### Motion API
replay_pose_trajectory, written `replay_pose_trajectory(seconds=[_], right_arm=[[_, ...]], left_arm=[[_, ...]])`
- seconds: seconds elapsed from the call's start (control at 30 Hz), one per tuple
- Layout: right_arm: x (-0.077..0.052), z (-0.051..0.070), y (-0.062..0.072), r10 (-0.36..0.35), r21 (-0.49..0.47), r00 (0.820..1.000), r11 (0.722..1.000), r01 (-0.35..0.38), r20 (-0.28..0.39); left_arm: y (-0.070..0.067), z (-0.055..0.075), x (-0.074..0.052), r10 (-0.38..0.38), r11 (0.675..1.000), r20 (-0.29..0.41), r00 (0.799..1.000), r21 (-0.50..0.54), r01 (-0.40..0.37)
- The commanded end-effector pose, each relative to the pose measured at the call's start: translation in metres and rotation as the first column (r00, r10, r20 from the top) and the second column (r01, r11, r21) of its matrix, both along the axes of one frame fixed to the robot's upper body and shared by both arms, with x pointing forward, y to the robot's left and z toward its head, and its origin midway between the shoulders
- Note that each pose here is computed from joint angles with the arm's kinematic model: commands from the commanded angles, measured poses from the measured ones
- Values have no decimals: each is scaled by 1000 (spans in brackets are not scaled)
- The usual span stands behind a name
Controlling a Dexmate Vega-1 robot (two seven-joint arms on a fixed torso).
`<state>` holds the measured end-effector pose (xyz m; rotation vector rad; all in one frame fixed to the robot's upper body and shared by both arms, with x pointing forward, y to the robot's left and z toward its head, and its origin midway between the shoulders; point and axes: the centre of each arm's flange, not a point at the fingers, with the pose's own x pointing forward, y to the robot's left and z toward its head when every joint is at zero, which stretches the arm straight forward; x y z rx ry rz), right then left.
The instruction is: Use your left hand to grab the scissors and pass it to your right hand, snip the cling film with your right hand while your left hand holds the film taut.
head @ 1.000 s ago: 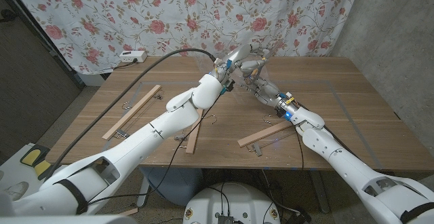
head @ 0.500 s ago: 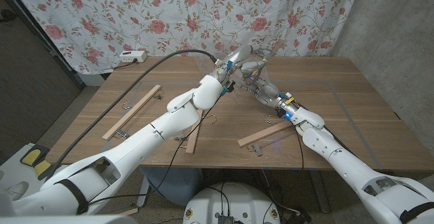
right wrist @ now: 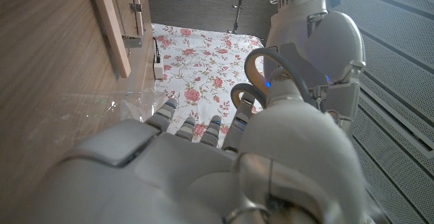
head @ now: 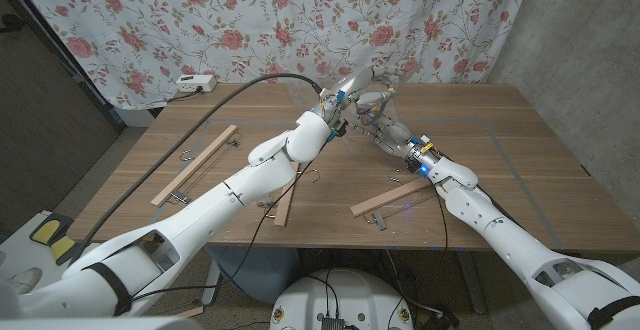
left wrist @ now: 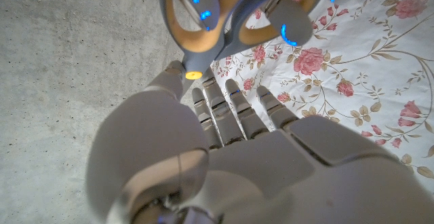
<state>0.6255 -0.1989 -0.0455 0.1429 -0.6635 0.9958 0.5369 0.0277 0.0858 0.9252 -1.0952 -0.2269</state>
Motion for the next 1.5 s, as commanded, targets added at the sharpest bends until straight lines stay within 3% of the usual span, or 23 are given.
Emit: replay_pose_trajectory(seconds=[0.03, 1.5], right_arm=[[-2, 0, 0, 15, 14, 1000, 1000, -15, -3], [0, -7, 0, -8, 40, 997, 999, 12, -80]], left_arm=[[-2, -2, 1, 0, 1000, 2, 1000, 8, 0], [0, -8, 3, 9, 1000, -17, 1000, 5, -9]])
